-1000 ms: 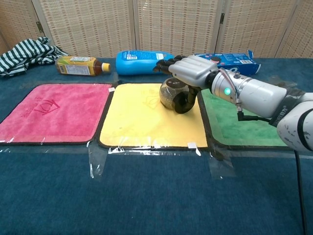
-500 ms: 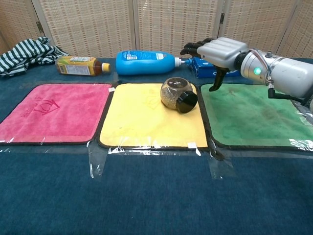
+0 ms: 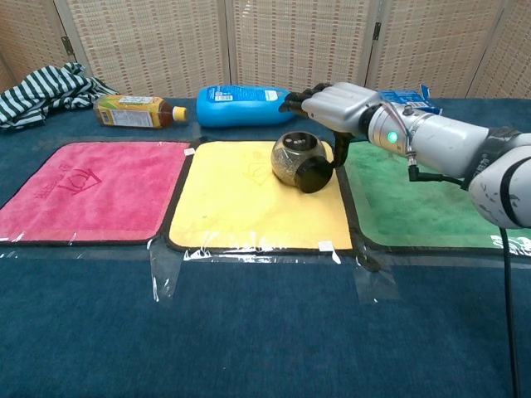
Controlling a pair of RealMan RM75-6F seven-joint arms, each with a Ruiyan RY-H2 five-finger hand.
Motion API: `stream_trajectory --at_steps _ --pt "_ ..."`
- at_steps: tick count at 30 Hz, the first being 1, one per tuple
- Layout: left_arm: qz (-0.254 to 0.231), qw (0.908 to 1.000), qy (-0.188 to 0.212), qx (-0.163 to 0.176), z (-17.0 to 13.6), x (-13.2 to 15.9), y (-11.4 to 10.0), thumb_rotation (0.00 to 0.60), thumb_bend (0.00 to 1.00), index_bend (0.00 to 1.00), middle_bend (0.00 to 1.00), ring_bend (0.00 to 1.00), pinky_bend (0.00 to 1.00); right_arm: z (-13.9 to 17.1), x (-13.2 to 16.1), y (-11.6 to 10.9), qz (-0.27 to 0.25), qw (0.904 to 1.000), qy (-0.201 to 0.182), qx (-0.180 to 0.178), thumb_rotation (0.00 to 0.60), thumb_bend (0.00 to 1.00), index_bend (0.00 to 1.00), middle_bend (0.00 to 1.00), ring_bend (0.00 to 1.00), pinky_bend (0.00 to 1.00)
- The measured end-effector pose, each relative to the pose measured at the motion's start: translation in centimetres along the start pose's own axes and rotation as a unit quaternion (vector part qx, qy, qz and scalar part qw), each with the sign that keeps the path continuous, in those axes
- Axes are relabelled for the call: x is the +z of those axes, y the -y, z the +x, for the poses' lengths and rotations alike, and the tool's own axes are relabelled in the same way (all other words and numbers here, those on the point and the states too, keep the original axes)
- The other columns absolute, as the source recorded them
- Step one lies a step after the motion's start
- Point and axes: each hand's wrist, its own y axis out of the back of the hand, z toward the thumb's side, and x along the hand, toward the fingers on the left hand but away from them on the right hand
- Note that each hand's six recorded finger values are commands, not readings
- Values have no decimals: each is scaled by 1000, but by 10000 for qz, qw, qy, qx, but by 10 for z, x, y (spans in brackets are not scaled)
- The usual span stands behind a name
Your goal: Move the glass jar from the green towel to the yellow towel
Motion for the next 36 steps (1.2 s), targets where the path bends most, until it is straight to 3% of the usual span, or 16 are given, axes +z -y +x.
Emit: stream_trajectory --at_steps 10,17,27,36 --pt "-25 10000 9 49 -3 -1 -2 600 697 83 56 106 0 -2 44 -3 -220 9981 -560 -122 600 125 0 0 7 0" --pt "-30 10000 16 87 -5 -2 -5 600 698 84 56 106 0 2 53 -10 -307 9966 -712 -282 600 126 0 0 7 0" --pt "-69 9998 152 105 1 5 -4 600 698 83 56 106 0 41 14 -30 -430 9953 -584 -634 600 126 0 0 19 0" --pt "-43 9991 371 178 18 21 -5 600 698 83 55 106 0 125 -45 -57 -556 9956 78 -750 600 125 0 0 14 0"
